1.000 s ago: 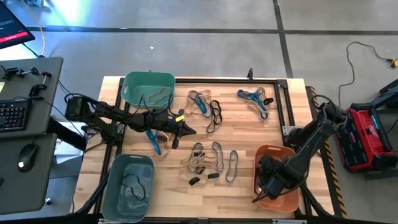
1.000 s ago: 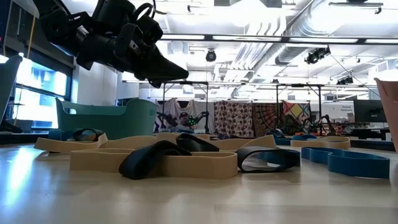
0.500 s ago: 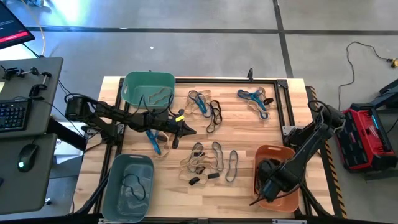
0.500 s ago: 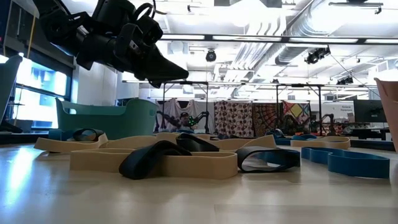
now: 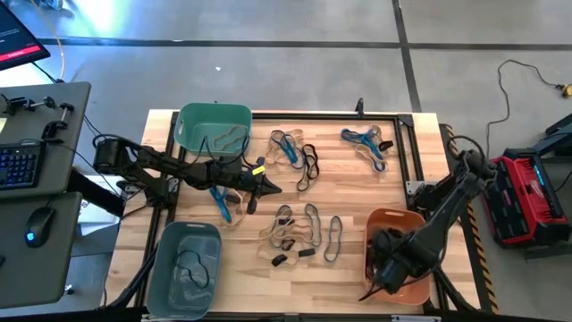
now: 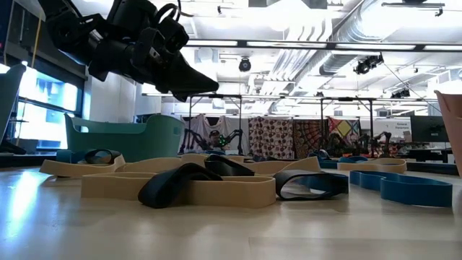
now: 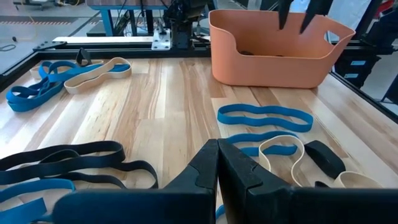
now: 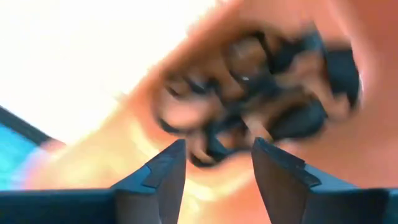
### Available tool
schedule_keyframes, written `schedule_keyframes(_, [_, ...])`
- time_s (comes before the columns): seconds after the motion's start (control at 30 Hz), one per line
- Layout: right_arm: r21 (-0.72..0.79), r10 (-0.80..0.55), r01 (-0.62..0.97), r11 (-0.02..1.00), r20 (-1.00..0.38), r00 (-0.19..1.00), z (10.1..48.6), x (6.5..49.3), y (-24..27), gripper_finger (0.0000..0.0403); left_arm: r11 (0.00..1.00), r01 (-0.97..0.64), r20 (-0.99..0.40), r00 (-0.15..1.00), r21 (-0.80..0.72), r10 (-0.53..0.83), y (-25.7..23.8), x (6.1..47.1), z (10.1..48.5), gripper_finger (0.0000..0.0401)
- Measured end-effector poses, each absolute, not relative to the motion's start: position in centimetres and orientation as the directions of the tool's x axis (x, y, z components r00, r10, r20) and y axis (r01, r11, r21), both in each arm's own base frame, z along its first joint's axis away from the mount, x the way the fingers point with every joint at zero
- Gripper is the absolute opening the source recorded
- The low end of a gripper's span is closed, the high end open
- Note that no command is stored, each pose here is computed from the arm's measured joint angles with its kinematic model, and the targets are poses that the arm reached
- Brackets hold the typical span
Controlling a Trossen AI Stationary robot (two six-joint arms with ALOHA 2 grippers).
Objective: Sort rubber bands into baskets
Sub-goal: Put the black rubber band into the orange bin
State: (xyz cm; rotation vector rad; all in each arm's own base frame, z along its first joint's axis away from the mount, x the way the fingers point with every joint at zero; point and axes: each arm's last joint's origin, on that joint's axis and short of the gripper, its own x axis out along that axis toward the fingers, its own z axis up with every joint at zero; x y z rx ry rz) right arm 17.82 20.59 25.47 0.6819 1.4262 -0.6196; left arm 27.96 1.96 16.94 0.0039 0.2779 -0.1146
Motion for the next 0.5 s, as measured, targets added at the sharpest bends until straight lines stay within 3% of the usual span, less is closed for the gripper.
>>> schedule_keyframes(0.13, [0.152, -0.102, 0.668, 0.728, -0.941, 0.324, 27.7, 19.7, 20.2, 0.0151, 0.994, 0.112, -0.274, 0.955, -0.016, -0.112, 2.0, 28.0, 16.9, 0.0000])
schedule_keyframes(0.2, [0.164, -0.134, 0.625, 0.763, -0.906, 0.401, 28.3, 20.8, 19.7, 0.0140, 0.994, 0.112, -0.274, 0.955, -0.019, -0.112, 2.0, 28.0, 16.9, 0.0000])
schedule_keyframes(0.33, [0.105, -0.215, 0.607, 0.787, -0.877, 0.430, 28.2, 22.8, 17.6, 0.0122, 0.994, 0.111, -0.274, 0.955, -0.019, -0.112, 2.0, 28.0, 16.9, 0.0000])
schedule_keyframes(0.5, [-0.015, -0.328, 0.659, 0.752, -0.876, 0.355, 26.2, 25.1, 13.0, 0.0118, 0.994, 0.111, -0.274, 0.955, -0.019, -0.112, 2.0, 28.0, 16.9, 0.0000])
